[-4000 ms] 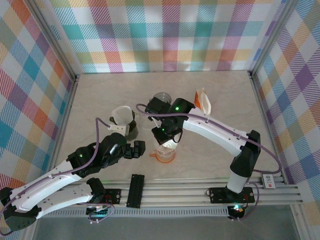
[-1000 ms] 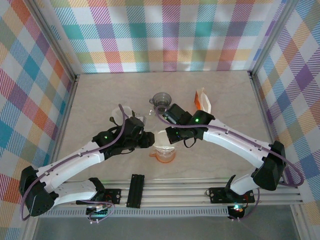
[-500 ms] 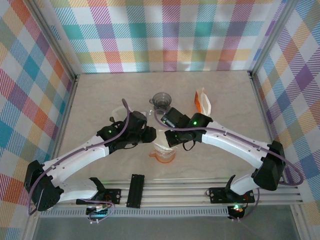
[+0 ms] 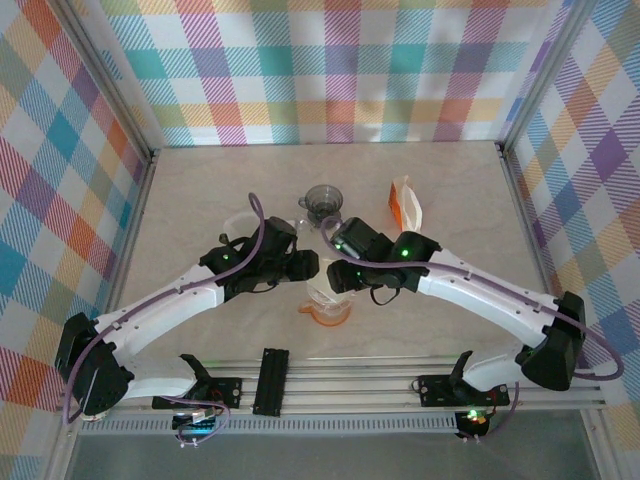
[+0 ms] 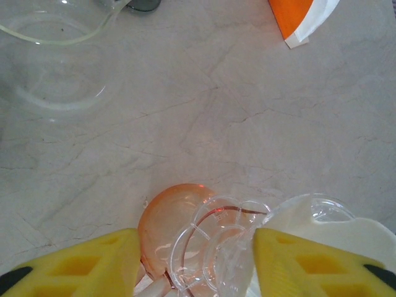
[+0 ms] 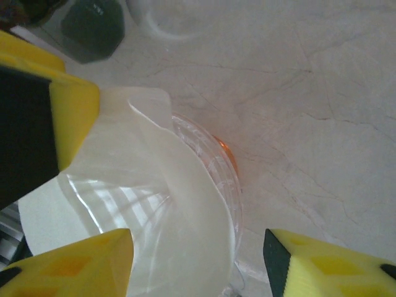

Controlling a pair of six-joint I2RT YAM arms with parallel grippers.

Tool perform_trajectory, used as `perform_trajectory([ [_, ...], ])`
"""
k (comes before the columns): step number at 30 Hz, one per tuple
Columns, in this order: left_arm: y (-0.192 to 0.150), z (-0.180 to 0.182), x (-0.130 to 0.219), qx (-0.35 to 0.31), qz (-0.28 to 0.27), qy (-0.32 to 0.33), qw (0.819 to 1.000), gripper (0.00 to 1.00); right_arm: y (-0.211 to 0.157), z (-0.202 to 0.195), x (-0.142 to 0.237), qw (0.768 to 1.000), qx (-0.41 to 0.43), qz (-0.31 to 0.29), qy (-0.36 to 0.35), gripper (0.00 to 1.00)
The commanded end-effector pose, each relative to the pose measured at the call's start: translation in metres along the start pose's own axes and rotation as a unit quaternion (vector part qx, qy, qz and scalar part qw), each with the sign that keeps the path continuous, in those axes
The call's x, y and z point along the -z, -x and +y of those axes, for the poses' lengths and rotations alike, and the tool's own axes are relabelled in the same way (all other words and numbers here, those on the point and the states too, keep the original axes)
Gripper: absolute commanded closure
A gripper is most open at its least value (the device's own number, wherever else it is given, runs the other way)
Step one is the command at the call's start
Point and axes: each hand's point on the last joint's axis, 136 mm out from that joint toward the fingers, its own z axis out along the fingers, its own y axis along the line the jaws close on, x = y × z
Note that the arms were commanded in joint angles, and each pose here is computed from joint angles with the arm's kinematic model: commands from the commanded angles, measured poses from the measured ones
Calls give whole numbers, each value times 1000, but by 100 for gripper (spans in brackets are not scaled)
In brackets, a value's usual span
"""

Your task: Place the coffee filter in the dripper

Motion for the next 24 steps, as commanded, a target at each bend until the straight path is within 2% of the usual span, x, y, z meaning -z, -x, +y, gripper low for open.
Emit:
perform_trajectory([
  [1,17,-13,21,-1,-26,-25,999,36,7,-5,7,999,-17,-28,-6,33],
  [4,18,-14,30,3,-30,-34,999,24,8,-10,4,999,-28,-29,-13,28],
  [6,14,-14,37,3,-26,-38,999,21,7,-14,1,999,-35,-24,-13,26],
  [15,-26,-6,31,2,47,-54,997,23,-2,-18,-21,999,-46,9,-6,23],
  [24,-34,1,21,8,58,-42,997,26,-9,-12,-48,998,-33,45,-9,21],
])
